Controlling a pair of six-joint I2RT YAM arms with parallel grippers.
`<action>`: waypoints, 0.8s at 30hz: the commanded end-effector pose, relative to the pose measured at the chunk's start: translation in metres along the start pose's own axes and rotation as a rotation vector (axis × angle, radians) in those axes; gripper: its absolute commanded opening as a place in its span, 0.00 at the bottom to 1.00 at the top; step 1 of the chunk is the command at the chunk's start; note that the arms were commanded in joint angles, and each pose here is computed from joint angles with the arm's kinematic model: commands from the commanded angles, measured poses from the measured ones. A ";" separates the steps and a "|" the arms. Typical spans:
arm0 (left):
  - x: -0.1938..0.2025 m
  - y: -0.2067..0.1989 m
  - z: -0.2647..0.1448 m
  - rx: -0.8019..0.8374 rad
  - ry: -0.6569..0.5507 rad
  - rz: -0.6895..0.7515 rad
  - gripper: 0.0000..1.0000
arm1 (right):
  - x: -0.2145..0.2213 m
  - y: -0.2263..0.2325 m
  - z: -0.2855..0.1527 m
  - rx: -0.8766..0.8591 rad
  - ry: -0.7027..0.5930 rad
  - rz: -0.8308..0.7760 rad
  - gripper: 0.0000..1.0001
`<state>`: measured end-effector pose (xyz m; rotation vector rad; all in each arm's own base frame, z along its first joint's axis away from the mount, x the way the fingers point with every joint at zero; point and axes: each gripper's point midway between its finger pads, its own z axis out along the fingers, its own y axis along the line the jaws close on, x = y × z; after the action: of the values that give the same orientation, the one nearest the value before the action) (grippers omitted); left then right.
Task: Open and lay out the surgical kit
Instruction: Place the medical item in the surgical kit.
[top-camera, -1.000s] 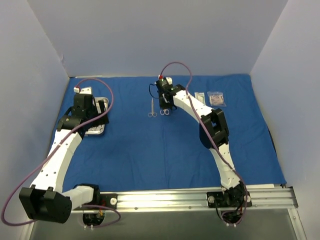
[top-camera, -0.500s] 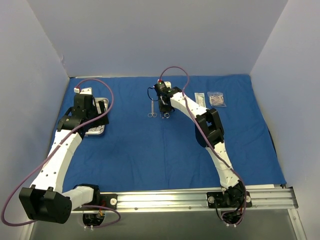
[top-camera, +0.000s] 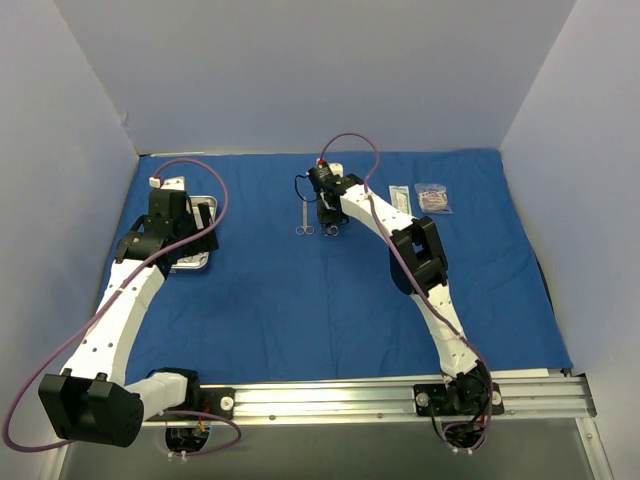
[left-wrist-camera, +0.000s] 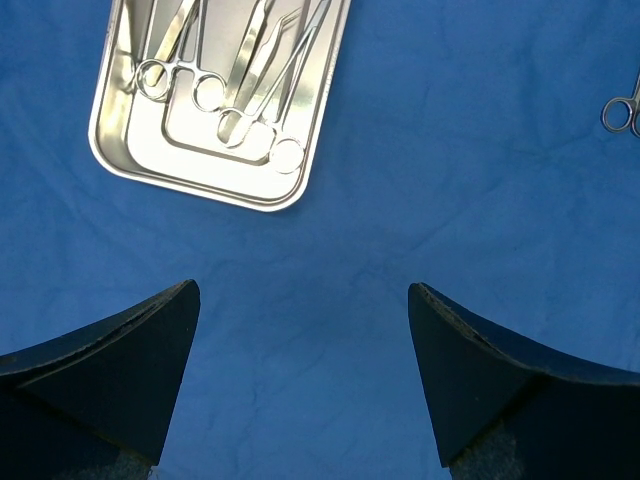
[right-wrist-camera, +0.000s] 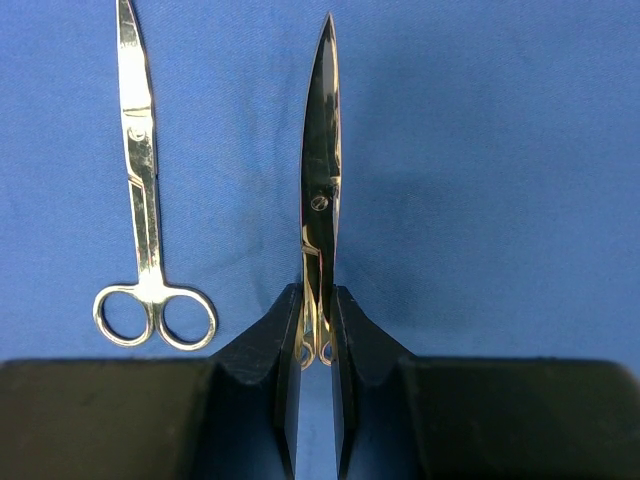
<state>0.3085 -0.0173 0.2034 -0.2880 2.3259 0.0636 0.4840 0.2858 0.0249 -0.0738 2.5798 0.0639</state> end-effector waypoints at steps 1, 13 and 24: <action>0.000 0.000 -0.002 0.008 -0.003 0.012 0.94 | 0.000 -0.003 0.010 0.036 -0.016 0.037 0.02; 0.002 -0.001 0.000 0.011 0.004 0.012 0.94 | 0.003 -0.006 0.015 0.049 -0.010 0.019 0.10; 0.003 -0.001 0.001 0.012 0.008 0.013 0.94 | 0.001 -0.005 0.015 0.037 -0.017 0.033 0.22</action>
<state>0.3066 -0.0186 0.1984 -0.2834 2.3423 0.0583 0.4906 0.2873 0.0164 -0.0452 2.5624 0.0611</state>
